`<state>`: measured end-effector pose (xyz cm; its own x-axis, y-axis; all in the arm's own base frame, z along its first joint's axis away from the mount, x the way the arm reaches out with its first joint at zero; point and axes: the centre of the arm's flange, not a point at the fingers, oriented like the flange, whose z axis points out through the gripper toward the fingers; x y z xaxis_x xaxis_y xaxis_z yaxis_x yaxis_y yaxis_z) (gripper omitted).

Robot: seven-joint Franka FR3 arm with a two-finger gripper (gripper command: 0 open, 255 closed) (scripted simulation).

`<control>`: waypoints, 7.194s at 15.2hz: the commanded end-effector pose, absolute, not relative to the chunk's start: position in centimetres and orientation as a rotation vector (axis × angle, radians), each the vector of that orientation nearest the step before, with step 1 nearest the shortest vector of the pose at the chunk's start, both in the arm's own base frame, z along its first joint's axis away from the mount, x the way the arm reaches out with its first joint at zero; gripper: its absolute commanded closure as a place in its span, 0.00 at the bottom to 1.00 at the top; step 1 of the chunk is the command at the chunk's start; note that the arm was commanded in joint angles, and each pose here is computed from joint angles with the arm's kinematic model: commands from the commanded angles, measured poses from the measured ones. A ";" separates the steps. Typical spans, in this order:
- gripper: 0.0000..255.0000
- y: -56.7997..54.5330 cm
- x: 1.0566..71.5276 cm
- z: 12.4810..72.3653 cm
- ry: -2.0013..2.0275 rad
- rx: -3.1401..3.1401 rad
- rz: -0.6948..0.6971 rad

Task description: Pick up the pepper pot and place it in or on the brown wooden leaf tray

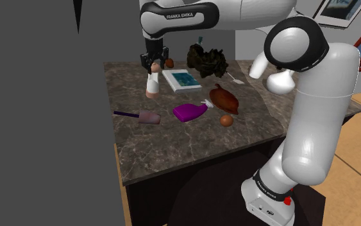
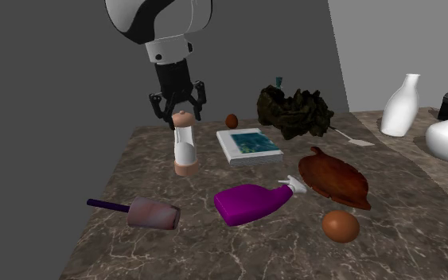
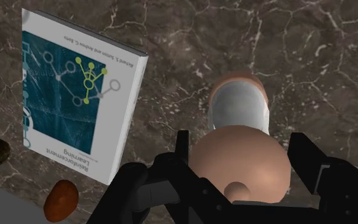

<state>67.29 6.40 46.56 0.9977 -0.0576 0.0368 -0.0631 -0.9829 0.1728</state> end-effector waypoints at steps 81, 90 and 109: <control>1.00 -26.6 39.4 51.5 -0.090 2.965 0.046; 1.00 -26.6 39.4 49.6 -0.090 2.965 0.046; 0.00 -25.8 39.2 54.6 -0.090 2.965 0.046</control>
